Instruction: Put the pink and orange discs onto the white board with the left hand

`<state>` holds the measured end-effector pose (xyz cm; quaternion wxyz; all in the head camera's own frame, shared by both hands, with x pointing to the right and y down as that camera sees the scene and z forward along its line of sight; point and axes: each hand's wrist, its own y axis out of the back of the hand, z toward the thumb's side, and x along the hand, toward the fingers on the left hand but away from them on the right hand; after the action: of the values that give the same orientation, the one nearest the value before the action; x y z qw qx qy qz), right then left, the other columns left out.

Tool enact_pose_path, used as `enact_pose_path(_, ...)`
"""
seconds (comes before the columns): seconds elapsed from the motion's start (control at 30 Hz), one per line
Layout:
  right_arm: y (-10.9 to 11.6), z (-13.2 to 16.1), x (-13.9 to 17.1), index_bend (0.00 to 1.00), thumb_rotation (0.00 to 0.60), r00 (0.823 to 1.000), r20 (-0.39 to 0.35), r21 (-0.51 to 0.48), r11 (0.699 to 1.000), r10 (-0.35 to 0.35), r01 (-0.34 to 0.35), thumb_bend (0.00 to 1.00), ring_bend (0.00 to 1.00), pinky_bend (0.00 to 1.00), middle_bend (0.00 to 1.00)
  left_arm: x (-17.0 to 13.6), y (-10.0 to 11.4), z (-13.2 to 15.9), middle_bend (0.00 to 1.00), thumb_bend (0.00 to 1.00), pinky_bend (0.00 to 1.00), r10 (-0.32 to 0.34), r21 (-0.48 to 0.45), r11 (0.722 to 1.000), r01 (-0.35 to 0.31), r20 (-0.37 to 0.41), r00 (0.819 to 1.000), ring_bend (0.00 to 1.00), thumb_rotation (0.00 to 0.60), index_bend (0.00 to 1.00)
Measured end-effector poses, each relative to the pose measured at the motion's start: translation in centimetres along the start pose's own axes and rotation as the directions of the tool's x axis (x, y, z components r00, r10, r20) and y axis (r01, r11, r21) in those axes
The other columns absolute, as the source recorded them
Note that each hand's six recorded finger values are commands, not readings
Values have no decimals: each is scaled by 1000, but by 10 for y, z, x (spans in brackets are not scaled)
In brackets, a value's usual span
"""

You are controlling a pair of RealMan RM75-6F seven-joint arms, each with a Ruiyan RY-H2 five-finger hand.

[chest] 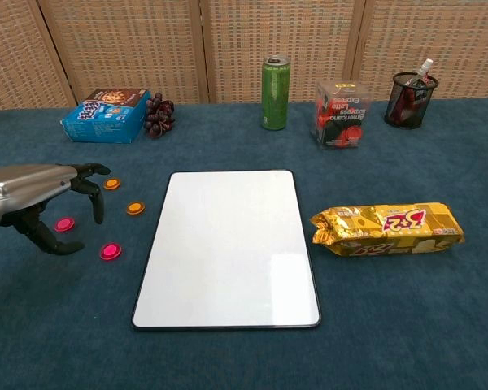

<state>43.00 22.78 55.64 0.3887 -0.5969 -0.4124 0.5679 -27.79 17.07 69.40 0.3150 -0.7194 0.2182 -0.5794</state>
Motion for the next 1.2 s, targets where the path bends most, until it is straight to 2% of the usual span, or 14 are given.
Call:
enact_pose_path(0.33,0,-1,0,0,600,1000,4,-10,1000,10,-10,0,0,0,0,10,-14,5,0,313,0,-17,37,999,18,-24,1000,0,600,417)
enact_pose_path(0.9,0,-2,0,0,600,1000,6,-19,1000,13,-13,0,0,0,0,19,-28,11,0,313,0,-38,43,998,39,-30,999,0,600,418)
enact_pose_path(1.2,0,-2,-1,0,600,1000,8,-26,1000,17,-17,0,0,0,0,22,-28,15,0,343,0,-33,27,999,33,-31,999,0,600,561)
